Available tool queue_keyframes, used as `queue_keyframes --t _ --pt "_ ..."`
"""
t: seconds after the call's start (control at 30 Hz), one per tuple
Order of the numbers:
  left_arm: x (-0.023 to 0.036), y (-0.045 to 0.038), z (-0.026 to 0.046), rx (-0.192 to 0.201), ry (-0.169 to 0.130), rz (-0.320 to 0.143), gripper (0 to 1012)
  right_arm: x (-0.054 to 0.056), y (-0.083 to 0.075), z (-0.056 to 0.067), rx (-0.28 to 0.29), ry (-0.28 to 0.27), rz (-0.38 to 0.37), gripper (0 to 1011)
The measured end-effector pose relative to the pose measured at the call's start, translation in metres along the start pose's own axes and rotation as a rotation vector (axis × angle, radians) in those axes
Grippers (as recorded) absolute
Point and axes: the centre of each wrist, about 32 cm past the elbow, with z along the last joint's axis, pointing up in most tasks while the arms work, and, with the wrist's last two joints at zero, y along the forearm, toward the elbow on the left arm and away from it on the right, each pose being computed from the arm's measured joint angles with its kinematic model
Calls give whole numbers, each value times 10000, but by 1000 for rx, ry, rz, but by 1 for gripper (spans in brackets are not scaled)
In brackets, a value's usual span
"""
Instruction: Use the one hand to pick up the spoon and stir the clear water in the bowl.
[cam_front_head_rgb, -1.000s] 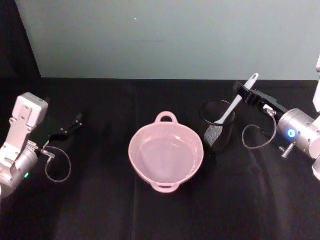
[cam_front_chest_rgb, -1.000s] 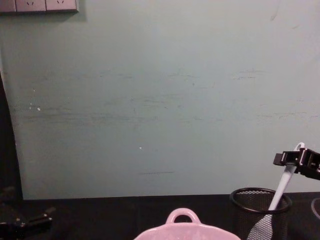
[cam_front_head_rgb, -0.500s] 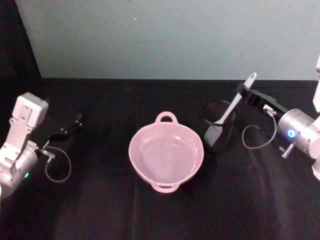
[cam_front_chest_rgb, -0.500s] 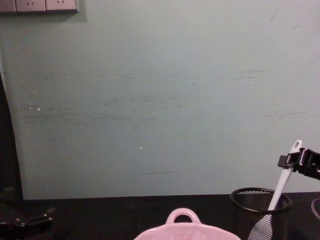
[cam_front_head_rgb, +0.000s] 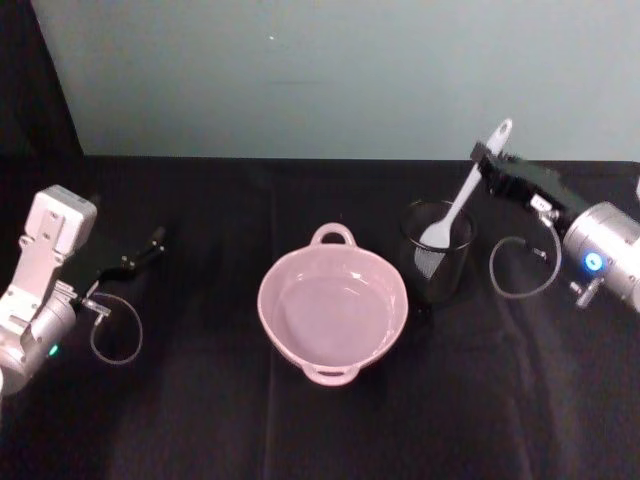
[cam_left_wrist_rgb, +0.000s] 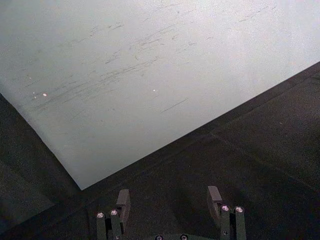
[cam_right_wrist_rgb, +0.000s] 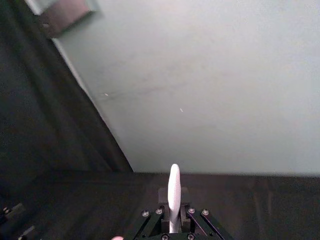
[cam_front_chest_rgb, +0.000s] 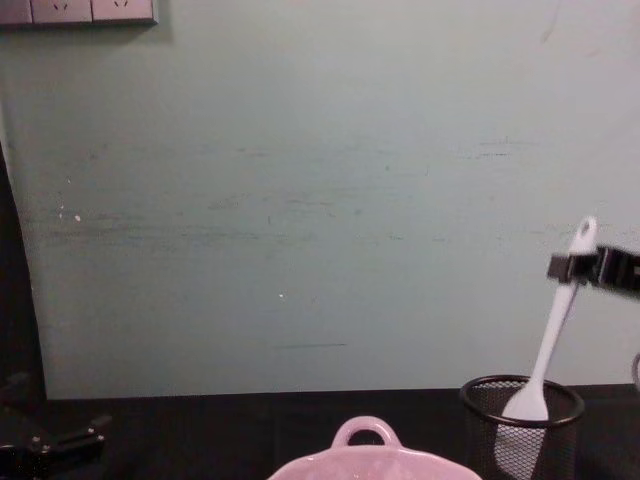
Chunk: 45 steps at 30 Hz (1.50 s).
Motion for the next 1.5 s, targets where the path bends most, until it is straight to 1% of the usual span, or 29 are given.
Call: queue_keyframes --t 0.03,0.17,0.2,0.23,0.27,0.33,0.37,0.47,0.57,0.63,0.67,0.77,0.8,0.87,0.9,0.93,1.0,1.1,1.13,1.17,1.2,1.23,1.3,1.33,1.43,1.47,1.5 --pt "0 0 0 0 0 0 1011 -38 -23 65 13 -38 15 114" --pt "0 0 0 0 0 0 1011 -109 -58 190 37 -112 40 114" --pt "0 0 0 0 0 0 1011 -140 -70 260 51 -150 51 114" --pt "0 0 0 0 0 0 1011 -154 -75 289 57 -167 56 114" --pt "0 0 0 0 0 0 1011 -183 -83 355 71 -198 65 113" --pt "0 0 0 0 0 0 1011 -205 -91 417 82 -222 75 114" --pt "0 0 0 0 0 0 1011 -226 -99 478 95 -243 86 114" --pt "0 0 0 0 0 0 1011 -247 -112 567 114 -264 106 114" --pt "0 0 0 0 0 0 1011 -307 -124 689 143 -288 139 114" --pt "0 0 0 0 0 0 1011 -337 -124 726 149 -295 152 114" --pt "0 0 0 0 0 0 1011 -378 -120 757 153 -304 170 114" --pt "0 0 0 0 0 0 1011 -444 -105 774 149 -316 200 114" --pt "0 0 0 0 0 0 1011 -486 -91 773 140 -324 224 114" --pt "0 0 0 0 0 0 1011 -531 -73 762 128 -333 251 114" --pt "0 0 0 0 0 0 1011 -570 -57 736 111 -341 279 114" --pt "0 0 0 0 0 0 1011 -570 -57 736 111 -341 279 114" --pt "0 0 0 0 0 0 1011 -636 -27 664 76 -352 328 114" --pt "0 0 0 0 0 0 1011 -673 -6 579 47 -357 365 114" --pt "0 0 0 0 0 0 1011 -690 6 498 27 -356 388 114" --pt "0 0 0 0 0 0 1011 -695 12 459 19 -355 399 114" --pt "0 0 0 0 0 0 1011 -698 26 363 0 -353 417 114" --pt "0 0 0 0 0 0 1011 -698 34 313 -8 -353 424 114" --pt "0 0 0 0 0 0 1011 -694 52 210 -16 -353 436 114" --pt "0 0 0 0 0 0 1011 -680 70 122 -15 -352 442 114" --pt "0 0 0 0 0 0 1011 -644 112 -18 -17 -346 447 114" --pt "0 0 0 0 0 0 1011 -617 143 -103 -21 -343 448 114" --pt "0 0 0 0 0 0 1011 -604 157 -137 -24 -343 448 114"
